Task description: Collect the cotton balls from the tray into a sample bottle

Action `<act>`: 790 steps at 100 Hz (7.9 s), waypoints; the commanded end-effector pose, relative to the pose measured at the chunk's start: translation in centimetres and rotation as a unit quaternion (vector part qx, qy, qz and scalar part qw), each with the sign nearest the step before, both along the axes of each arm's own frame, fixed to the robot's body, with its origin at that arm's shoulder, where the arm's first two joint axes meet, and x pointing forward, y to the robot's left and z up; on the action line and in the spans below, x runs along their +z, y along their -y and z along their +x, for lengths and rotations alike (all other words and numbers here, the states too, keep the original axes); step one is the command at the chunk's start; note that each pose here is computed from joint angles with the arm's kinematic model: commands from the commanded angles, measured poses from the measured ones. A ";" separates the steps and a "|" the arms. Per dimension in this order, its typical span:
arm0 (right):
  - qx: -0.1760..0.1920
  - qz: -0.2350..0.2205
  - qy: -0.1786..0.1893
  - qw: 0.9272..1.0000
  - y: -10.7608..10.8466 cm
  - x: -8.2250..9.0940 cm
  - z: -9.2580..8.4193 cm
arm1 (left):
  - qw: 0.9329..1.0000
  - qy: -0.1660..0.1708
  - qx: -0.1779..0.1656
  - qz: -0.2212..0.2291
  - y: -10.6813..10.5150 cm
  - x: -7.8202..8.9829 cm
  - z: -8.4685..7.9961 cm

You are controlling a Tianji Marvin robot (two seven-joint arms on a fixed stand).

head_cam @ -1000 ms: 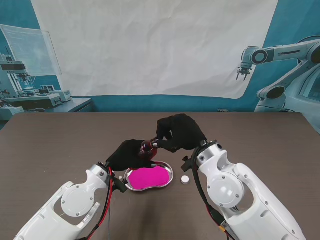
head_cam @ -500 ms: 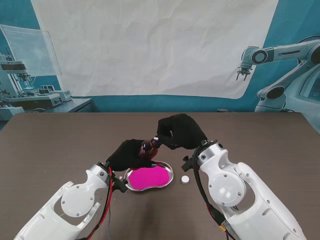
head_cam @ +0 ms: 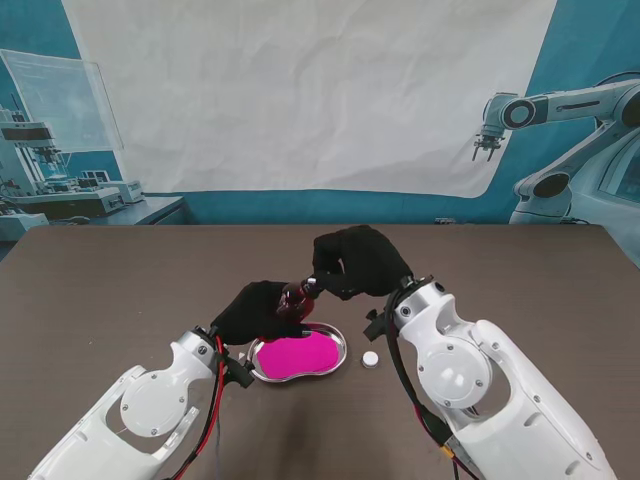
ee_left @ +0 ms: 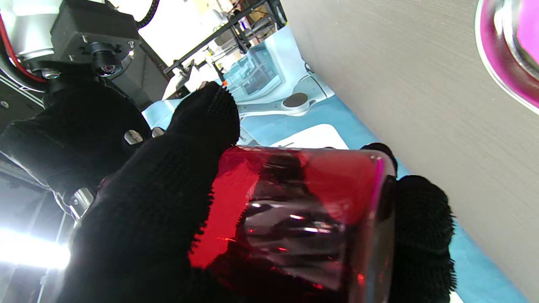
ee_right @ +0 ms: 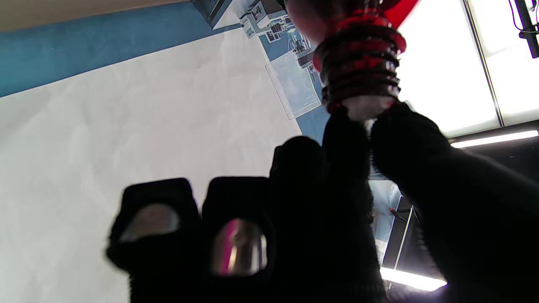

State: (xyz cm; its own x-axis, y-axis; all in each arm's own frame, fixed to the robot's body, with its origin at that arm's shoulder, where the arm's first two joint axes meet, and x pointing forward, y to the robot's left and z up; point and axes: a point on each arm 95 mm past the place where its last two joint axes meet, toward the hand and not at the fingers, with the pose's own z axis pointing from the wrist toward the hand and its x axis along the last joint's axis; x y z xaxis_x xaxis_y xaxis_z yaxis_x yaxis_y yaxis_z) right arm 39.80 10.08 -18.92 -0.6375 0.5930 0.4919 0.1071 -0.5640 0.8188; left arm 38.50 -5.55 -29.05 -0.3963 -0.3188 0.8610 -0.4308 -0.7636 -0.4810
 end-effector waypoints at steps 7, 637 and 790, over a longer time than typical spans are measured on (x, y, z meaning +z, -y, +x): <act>-0.001 -0.008 -0.018 1.000 -0.1 -1.2 0.0 | 1.000 0.012 -0.014 -0.009 0.7 1.1 -0.2; -0.042 -0.316 -0.005 0.948 6.1 -21.5 2.9 | 0.999 0.022 0.013 -0.019 -0.2 1.2 -1.7; -0.038 -0.321 -0.012 0.946 6.8 -21.8 2.8 | 0.999 0.022 0.012 -0.020 -0.3 1.0 -1.8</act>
